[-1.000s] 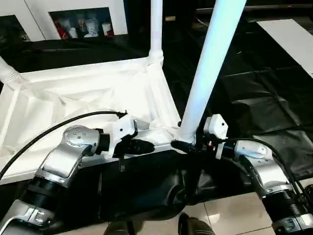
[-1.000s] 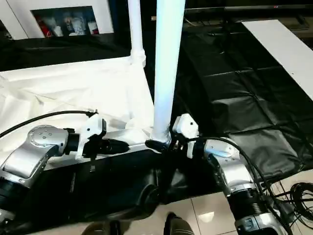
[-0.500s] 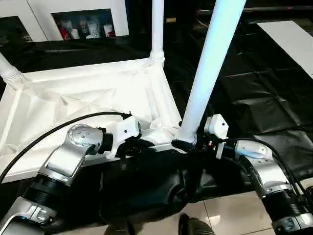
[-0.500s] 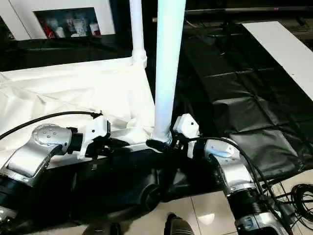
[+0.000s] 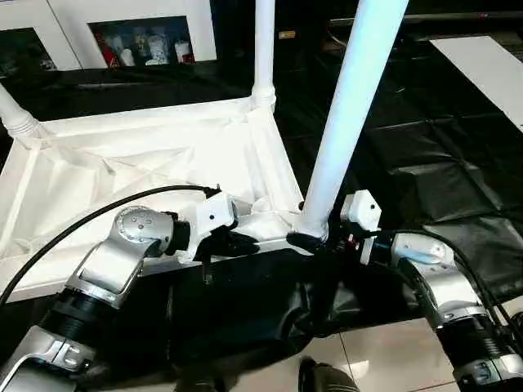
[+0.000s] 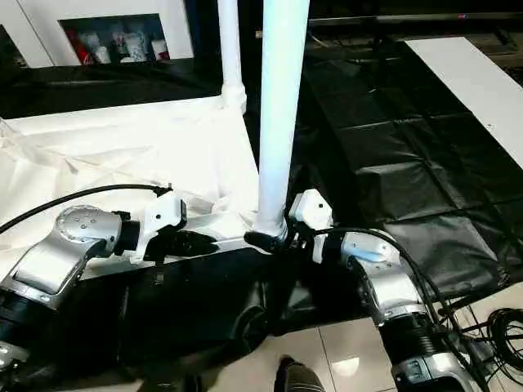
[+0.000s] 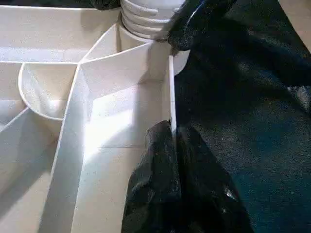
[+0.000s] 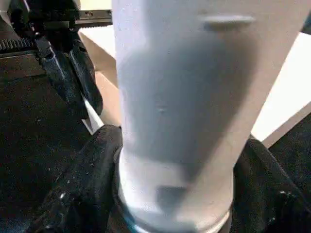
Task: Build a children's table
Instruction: Rotate leg to tighten
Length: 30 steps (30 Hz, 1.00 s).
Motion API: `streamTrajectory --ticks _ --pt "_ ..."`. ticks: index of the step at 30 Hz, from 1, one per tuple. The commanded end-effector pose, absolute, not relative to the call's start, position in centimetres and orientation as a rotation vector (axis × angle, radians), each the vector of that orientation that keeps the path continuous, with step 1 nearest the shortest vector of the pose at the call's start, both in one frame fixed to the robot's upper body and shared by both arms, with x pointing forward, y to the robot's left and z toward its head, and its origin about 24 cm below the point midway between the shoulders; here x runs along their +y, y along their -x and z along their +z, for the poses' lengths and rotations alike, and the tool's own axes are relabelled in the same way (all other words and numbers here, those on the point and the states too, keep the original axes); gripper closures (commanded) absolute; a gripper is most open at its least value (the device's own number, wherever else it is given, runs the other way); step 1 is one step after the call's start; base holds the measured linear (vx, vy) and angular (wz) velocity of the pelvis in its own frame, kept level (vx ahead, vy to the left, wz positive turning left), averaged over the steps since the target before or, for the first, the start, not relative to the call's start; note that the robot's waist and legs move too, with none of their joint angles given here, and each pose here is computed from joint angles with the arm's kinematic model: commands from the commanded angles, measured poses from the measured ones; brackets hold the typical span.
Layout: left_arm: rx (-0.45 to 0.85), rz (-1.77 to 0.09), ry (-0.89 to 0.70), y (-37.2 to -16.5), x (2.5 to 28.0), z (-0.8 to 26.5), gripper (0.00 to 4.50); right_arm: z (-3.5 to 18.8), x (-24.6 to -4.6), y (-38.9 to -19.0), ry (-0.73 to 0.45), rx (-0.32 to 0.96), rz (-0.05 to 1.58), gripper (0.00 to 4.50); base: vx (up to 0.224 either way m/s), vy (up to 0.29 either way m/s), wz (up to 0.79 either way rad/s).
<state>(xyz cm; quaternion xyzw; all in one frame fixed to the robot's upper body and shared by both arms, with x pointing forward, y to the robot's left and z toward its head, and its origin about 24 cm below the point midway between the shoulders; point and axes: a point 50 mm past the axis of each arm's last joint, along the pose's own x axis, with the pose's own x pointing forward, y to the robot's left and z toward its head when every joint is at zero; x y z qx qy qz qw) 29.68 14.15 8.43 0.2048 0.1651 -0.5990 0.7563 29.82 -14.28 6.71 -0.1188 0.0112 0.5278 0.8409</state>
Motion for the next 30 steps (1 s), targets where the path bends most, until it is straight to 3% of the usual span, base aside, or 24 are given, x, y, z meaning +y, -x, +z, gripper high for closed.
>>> streamTrajectory --ticks 1,9,13,17,19,22,26,30 --pt "0.494 -1.284 -0.448 -29.1 14.8 6.2 4.50 6.2 -14.3 -29.7 0.236 0.051 1.107 1.78 0.000 0.000 0.00" --pt "0.466 -1.247 -0.433 -29.3 14.2 6.1 4.50 5.4 -13.0 -29.8 0.152 0.060 1.003 1.78 0.000 0.000 0.00" --pt "0.455 -1.130 -0.418 -29.9 13.1 5.7 4.50 4.1 -10.6 -30.6 0.103 0.076 0.773 1.78 0.000 0.000 0.00" --pt "0.457 -1.052 -0.413 -30.2 12.3 5.3 4.50 3.6 -9.0 -31.0 0.062 0.095 0.653 1.78 0.000 0.000 0.00" --pt "0.451 -0.878 -0.368 -30.9 10.9 4.8 4.50 3.2 -7.3 -31.7 0.016 0.131 0.463 1.78 0.000 0.000 0.00" --pt "0.430 -0.774 -0.338 -31.4 9.6 4.7 4.50 2.8 -6.2 -31.9 -0.050 0.166 0.378 1.78 0.000 0.000 0.00" --pt "0.408 -0.729 -0.334 -31.7 8.5 4.7 4.50 2.8 -4.5 -31.9 -0.077 0.167 0.366 1.78 0.000 0.000 0.00" --pt "0.394 -0.767 -0.357 -31.7 8.5 5.0 4.50 3.3 -3.3 -31.8 -0.100 0.129 0.459 1.78 0.000 0.000 0.00"
